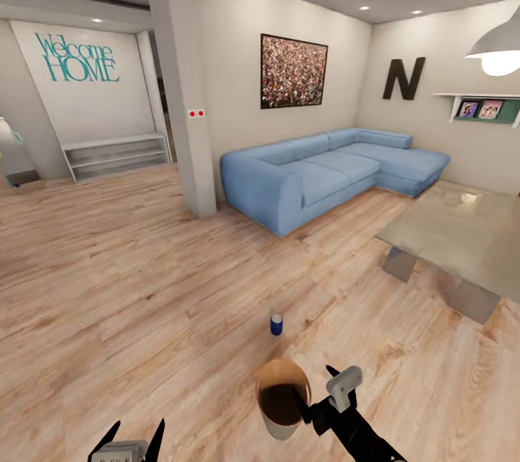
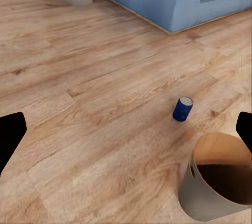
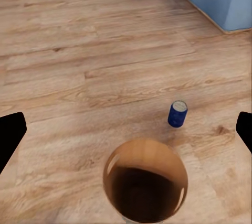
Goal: Put the three can of soda from the living room inside the tash can in the kitchen.
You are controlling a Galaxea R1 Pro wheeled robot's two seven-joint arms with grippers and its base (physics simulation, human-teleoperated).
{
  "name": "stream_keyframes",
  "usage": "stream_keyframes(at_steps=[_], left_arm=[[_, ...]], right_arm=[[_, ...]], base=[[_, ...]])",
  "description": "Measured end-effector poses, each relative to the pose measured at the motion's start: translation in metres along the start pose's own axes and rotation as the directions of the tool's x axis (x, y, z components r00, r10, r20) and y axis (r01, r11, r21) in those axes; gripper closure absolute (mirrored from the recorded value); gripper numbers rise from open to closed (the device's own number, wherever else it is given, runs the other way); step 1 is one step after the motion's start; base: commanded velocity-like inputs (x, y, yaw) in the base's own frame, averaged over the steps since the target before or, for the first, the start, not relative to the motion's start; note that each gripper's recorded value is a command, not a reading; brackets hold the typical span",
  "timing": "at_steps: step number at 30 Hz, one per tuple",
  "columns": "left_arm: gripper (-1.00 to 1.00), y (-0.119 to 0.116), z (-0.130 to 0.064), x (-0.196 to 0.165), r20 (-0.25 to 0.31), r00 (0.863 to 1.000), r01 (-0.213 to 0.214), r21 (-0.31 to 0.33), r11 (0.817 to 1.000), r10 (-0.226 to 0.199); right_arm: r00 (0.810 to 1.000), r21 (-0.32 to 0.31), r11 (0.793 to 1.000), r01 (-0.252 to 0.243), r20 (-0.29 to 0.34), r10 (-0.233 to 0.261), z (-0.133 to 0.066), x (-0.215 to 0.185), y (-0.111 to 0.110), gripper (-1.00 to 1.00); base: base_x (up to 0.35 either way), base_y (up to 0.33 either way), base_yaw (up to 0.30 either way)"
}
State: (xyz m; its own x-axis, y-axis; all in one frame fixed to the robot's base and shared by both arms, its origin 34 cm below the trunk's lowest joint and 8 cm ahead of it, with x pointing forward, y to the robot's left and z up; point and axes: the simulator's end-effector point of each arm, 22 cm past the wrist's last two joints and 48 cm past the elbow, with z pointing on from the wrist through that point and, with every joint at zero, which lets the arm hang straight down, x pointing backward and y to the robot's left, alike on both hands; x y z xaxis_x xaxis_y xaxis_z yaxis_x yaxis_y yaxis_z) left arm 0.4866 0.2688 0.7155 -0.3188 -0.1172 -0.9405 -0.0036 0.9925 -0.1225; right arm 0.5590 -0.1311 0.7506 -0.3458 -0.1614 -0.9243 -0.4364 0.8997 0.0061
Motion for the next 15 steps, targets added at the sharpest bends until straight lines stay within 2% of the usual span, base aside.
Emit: stream_keyframes(at_steps=[9, 13, 15], left_arm=[[-1.0, -0.001, 0.0, 0.001, -0.002, 1.0, -0.001, 0.001, 1.0, 0.001], [-1.0, -0.001, 0.0, 0.001, -0.002, 1.0, -0.001, 0.001, 1.0, 0.001], [-1.0, -0.001, 0.0, 0.001, -0.002, 1.0, -0.002, 0.002, 1.0, 0.002]], right_arm=[[1.0, 0.024, 1.0, -0.012, -0.006, 0.013, -0.001, 0.001, -0.011, -1.0], [1.0, 0.063, 0.998, -0.021, -0.01, 0.021, 0.0, -0.002, -0.033, -1.0], [0.998, 0.083, 0.996, -0.036, -0.055, 0.041, 0.007, 0.002, -0.047, -1.0]], base=[[0.32, 0.016, 0.0], [0.323, 0.001, 0.0], [0.324, 0.0, 0.0]])
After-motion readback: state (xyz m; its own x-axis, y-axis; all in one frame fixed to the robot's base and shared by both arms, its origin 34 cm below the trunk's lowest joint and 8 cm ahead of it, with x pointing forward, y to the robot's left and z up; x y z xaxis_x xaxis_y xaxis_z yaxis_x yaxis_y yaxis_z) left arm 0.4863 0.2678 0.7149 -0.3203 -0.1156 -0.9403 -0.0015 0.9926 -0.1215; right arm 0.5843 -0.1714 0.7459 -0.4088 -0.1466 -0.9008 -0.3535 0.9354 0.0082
